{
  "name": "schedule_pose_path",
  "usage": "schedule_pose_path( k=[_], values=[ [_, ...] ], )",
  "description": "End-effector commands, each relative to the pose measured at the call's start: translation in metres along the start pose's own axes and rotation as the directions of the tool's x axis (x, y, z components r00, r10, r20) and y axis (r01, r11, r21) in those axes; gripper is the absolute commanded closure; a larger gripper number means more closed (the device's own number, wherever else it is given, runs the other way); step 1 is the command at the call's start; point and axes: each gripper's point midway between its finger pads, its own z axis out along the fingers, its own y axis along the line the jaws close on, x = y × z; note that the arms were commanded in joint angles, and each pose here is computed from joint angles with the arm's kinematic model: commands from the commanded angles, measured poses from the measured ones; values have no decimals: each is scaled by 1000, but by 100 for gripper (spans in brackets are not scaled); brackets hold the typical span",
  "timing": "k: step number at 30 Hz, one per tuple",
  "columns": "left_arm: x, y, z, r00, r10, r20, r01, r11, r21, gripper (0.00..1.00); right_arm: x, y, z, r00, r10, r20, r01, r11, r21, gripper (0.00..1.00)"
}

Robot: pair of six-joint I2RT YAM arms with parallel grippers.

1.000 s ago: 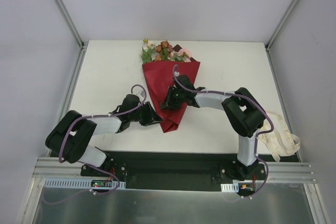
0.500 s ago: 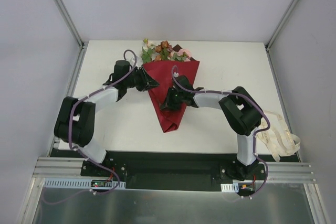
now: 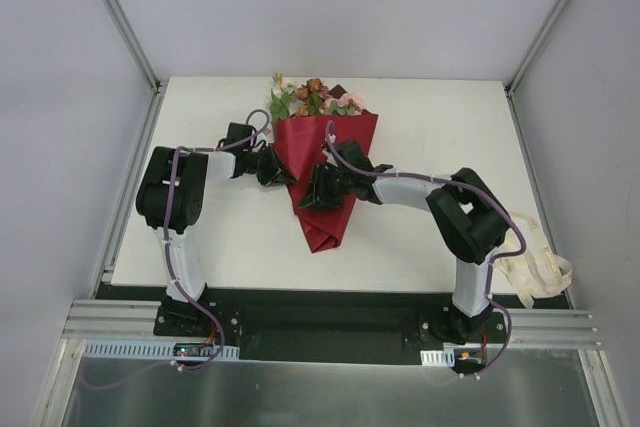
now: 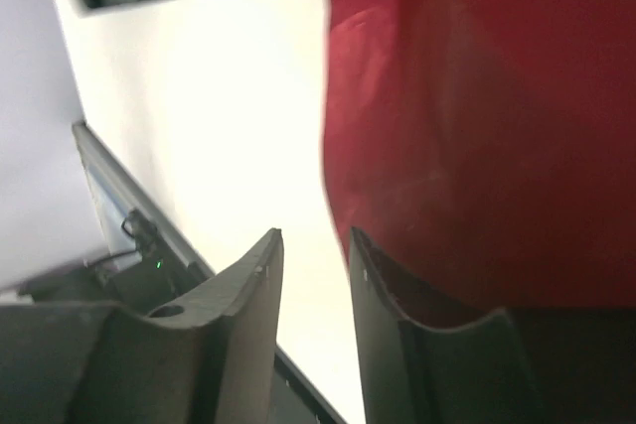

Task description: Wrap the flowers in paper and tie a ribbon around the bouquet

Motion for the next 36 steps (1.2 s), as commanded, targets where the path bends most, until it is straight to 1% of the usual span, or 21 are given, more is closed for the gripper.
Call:
schedule_pose_path(
  k=[1, 2, 5, 7, 11, 15, 17, 19, 20, 21, 24, 25, 27, 28, 30, 31, 33, 34, 36],
  values=[
    [-4, -3, -2, 996, 76, -35, -76, 997, 19, 100, -9, 43, -44, 989, -148, 29, 151, 976, -158, 61],
    [-4, -1, -1, 996, 76, -35, -75, 997, 15, 100, -8, 46, -47, 987, -157, 22, 159, 972, -173, 59],
    [-4, 1, 0, 997, 67, -41, -66, 998, 13, 100, -8, 37, -43, 988, -153, 0, 151, 977, -152, 60],
    [-5, -1, -1, 997, 71, -36, -70, 997, 15, 100, -6, 33, -35, 989, -147, -15, 144, 980, -134, 63],
    [-9, -10, -5, 996, 86, -26, -85, 996, 30, 100, 0, 14, -14, 988, -150, -29, 148, 986, -76, 75],
    [-10, -18, -12, 995, 102, -10, -102, 994, 29, 99, 3, -7, 0, 987, -154, -40, 153, 988, -25, 79],
    [-9, -29, -19, 993, 117, 0, -117, 992, 41, 98, 6, -15, 7, 987, -154, -55, 153, 988, -11, 80],
    [-4, -42, -28, 991, 130, 12, -130, 990, 57, 89, 8, -22, 11, 987, -148, -64, 149, 989, 3, 80],
    [3, -46, -29, 991, 133, 5, -133, 989, 60, 82, 8, -22, 12, 987, -149, -66, 149, 989, 2, 80],
    [6, -60, -37, 991, 135, 22, -136, 988, 76, 69, 10, -24, 13, 986, -151, -71, 151, 988, 3, 80],
    [23, -83, -44, 985, 168, 37, -171, 979, 110, 58, 12, -27, 15, 986, -147, -78, 149, 989, 9, 81],
    [26, -86, -46, 985, 165, 42, -169, 980, 110, 58, 12, -28, 15, 986, -147, -78, 149, 989, 10, 81],
    [35, -92, -42, 988, 150, 38, -154, 980, 130, 60, 12, -26, 14, 986, -146, -75, 147, 989, 7, 81],
    [37, -89, -39, 990, 138, 33, -141, 982, 127, 66, 11, -25, 14, 987, -146, -71, 146, 989, 5, 81],
    [41, -68, -26, 996, 86, 16, -87, 994, 70, 75, 10, -22, 10, 987, -145, -64, 145, 989, -2, 81],
    [43, -59, -21, 998, 64, 4, -64, 997, 53, 86, 9, -19, 9, 987, -147, -62, 147, 989, -8, 81],
    [50, -34, -8, 1000, 16, -26, -16, 1000, 3, 92, 8, -10, 2, 987, -151, -52, 150, 988, -25, 81],
    [52, -26, -3, 999, 5, -36, -5, 1000, -10, 97, 8, -9, -1, 987, -150, -49, 149, 988, -30, 81],
    [57, -9, 8, 998, -13, -68, 11, 999, -39, 100, 6, 1, -11, 987, -156, -34, 155, 987, -50, 81]
  ],
)
